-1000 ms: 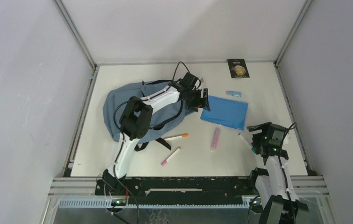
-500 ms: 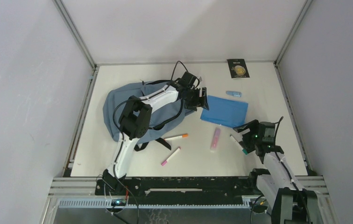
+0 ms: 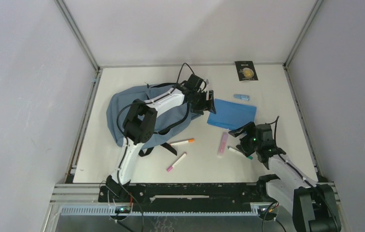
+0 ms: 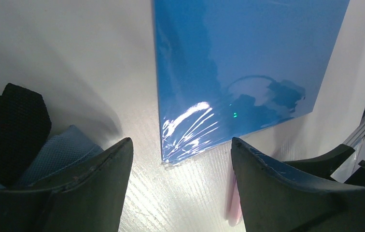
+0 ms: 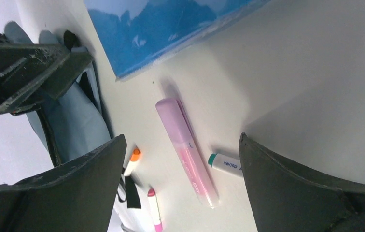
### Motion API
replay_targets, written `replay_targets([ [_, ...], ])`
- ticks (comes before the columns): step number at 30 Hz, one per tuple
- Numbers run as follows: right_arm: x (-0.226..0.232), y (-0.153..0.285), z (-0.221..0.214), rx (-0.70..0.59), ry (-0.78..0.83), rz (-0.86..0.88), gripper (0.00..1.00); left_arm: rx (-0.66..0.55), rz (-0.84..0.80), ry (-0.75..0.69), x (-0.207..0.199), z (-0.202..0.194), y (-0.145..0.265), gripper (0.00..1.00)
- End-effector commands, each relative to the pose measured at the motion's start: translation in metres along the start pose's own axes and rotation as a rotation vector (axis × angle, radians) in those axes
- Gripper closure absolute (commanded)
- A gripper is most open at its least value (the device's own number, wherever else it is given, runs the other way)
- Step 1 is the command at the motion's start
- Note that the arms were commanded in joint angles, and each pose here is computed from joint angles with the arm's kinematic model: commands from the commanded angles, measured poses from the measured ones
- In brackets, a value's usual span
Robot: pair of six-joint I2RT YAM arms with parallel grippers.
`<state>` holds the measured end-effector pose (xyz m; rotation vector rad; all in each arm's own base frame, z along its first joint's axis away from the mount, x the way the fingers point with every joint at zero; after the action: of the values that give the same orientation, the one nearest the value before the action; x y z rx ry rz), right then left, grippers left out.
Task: Pack the student bag
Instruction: Pick up the files from the center of the board.
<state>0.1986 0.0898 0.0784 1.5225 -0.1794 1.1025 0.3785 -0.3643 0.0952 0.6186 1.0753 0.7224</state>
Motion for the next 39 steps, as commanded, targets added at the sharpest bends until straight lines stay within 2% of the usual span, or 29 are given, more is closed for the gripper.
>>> replay_targets([
  [1,0.003,0.002,0.019,-0.145,-0.043,0.039,0.05,-0.115,-0.002,-0.069,-0.013,0.037,0.017,0.21],
  [6,0.004,0.001,0.046,-0.293,-0.147,0.134,0.04,-0.14,0.015,-0.03,-0.005,0.055,0.008,0.21],
  [13,0.003,-0.002,0.071,-0.362,-0.237,0.2,0.03,-0.079,0.02,0.031,0.003,0.042,-0.011,0.21],
  [23,0.01,0.003,0.087,-0.356,-0.309,0.321,0.03,0.034,-0.003,0.015,-0.005,0.007,-0.026,0.21],
  [39,0.008,-0.009,0.085,-0.325,-0.348,0.344,0.03,0.054,-0.017,0.003,-0.013,-0.009,-0.018,0.21],
])
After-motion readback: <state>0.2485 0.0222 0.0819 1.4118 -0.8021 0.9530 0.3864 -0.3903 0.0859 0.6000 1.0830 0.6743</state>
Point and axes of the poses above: each gripper's point midway between its finger pads, its own y axis back along the fingers, its own x axis along the line the jaws close on, z = x × y, the point moved 6 cm from there along y, back along the fingers, and after that the axes turned 1 degree about -y, right-handed, at the moved point
